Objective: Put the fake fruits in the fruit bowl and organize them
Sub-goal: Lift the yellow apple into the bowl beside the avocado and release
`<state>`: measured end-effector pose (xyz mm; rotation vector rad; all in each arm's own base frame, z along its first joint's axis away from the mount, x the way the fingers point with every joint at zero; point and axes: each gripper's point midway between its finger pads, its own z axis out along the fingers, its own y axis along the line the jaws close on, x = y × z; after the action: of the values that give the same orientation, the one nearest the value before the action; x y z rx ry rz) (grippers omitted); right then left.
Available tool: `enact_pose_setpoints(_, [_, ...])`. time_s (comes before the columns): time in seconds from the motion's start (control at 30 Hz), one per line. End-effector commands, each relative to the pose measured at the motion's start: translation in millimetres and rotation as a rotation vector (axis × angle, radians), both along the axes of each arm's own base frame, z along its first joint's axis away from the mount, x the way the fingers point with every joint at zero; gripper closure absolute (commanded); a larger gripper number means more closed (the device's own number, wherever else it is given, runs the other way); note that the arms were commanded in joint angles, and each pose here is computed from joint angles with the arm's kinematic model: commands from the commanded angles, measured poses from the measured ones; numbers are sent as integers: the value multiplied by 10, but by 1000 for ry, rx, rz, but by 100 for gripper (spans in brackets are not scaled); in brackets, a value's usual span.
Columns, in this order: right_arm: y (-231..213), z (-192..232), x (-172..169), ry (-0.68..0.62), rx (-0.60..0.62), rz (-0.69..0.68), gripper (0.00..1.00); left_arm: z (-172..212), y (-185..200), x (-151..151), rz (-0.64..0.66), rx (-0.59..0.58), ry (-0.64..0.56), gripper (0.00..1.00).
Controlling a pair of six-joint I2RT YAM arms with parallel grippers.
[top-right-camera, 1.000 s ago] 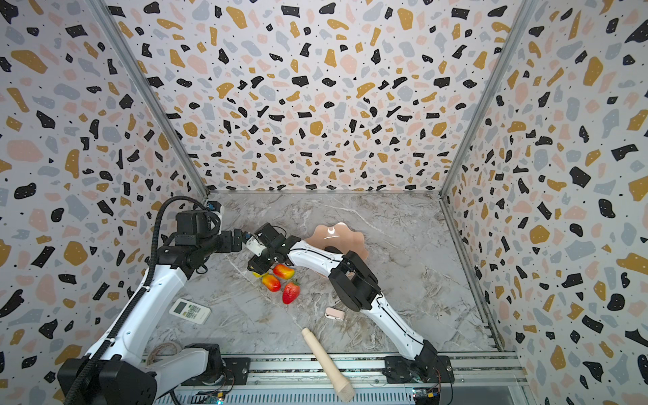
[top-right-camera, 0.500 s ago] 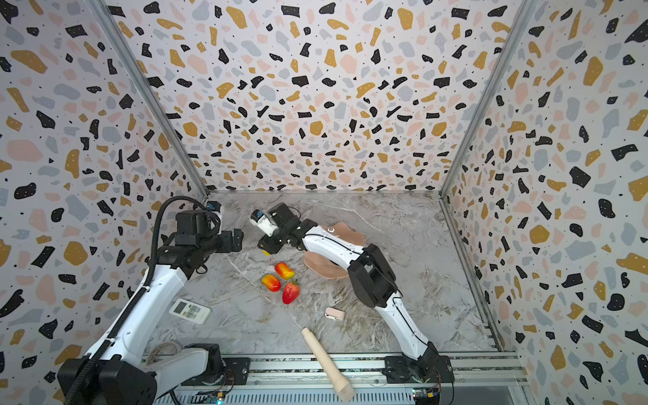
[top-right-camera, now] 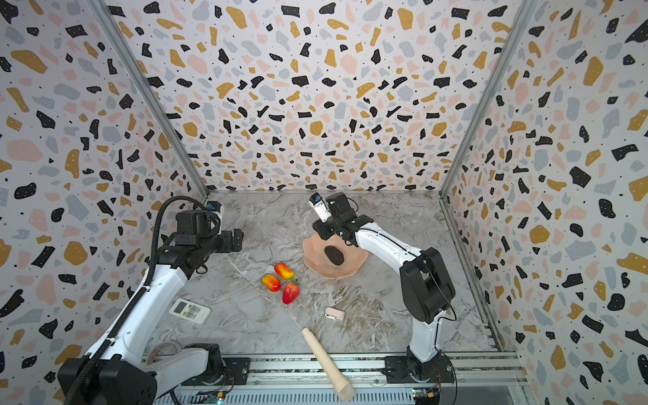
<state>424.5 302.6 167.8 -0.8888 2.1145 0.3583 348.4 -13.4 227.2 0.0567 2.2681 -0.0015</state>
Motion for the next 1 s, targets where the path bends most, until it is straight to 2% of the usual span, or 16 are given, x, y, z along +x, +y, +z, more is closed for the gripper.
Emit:
enact_pose_setpoints(0.0, [-334, 81, 65, -36, -7, -63, 64, -4, -9, 36, -12, -7, -9, 0])
enact_pose_setpoints(0.23, [-596, -300, 96, 8, -44, -103, 64, -15, -31, 51, -21, -15, -4, 0])
enact_pose_setpoints(0.43, [-608, -424, 173, 11, -40, -113, 62, -13, -39, 49, -25, -19, -5, 1])
enact_pose_setpoints(0.7, [-548, -445, 260, 12, -43, -105, 33, -11, -41, 43, -25, -20, -6, 0])
enact_pose_setpoints(0.97, [-489, -260, 293, -27, -83, -77, 16, -18, -55, 52, -31, -25, -4, 0])
